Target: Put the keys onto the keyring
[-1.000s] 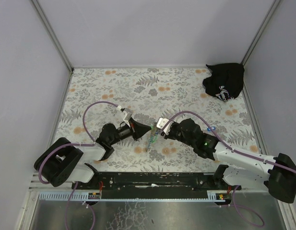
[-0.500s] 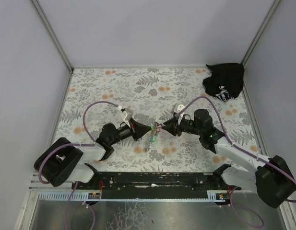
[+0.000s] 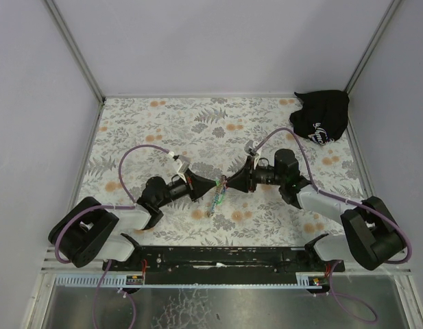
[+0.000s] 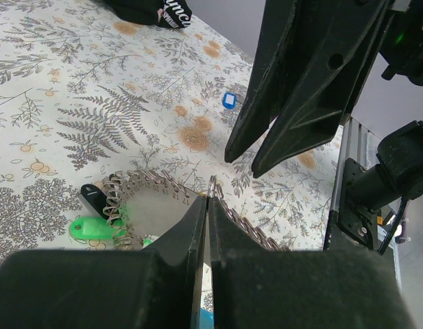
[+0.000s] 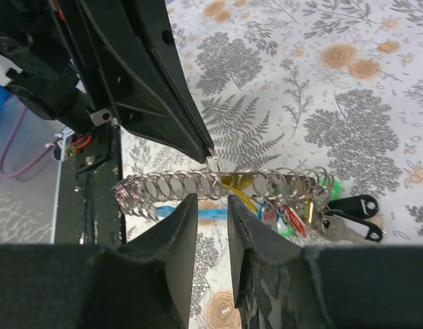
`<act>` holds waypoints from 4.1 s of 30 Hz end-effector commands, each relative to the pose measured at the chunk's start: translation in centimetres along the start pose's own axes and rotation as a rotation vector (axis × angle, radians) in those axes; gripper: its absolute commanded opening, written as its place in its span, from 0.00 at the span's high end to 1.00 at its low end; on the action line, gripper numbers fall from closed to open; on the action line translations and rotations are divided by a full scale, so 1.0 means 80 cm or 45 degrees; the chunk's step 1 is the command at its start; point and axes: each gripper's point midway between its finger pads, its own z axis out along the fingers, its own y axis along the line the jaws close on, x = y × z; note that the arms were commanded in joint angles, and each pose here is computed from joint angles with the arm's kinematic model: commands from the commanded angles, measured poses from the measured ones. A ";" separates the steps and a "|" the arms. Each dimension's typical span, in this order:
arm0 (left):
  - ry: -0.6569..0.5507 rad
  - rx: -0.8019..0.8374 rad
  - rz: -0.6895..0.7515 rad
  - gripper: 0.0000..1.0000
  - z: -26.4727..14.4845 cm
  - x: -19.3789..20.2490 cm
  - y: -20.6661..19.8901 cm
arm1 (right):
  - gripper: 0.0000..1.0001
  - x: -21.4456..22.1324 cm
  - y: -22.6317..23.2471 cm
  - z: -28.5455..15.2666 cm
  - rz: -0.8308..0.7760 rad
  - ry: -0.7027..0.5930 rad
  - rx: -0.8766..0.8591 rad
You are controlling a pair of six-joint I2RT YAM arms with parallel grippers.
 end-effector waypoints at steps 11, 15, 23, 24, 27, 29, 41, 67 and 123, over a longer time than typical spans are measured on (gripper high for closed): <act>-0.064 0.047 0.057 1.00 0.002 -0.020 -0.010 | 0.71 -0.037 0.016 0.020 0.022 -0.065 -0.209; -0.066 0.048 0.058 1.00 0.002 -0.021 -0.009 | 0.72 -0.029 0.013 0.021 0.030 -0.040 -0.210; -0.067 0.052 0.057 1.00 0.002 -0.021 -0.010 | 0.72 -0.016 0.007 0.025 0.038 0.000 -0.215; -0.068 0.053 0.056 1.00 0.002 -0.021 -0.011 | 0.72 -0.016 0.007 0.025 0.038 0.002 -0.220; -0.069 0.052 0.057 1.00 0.002 -0.021 -0.010 | 0.72 -0.015 0.010 0.025 0.034 0.005 -0.240; -0.068 0.052 0.056 1.00 0.003 -0.021 -0.010 | 0.72 -0.015 0.010 0.025 0.033 0.006 -0.246; -0.073 0.056 0.054 1.00 0.003 -0.023 -0.012 | 0.71 -0.010 0.002 0.028 0.058 0.018 -0.212; -0.067 -0.021 0.025 1.00 0.006 -0.020 0.002 | 1.00 -0.022 0.025 0.018 0.019 0.021 -0.302; -0.078 0.259 0.061 0.68 -0.005 0.004 -0.033 | 1.00 -0.015 0.025 0.025 -0.292 -0.128 -0.425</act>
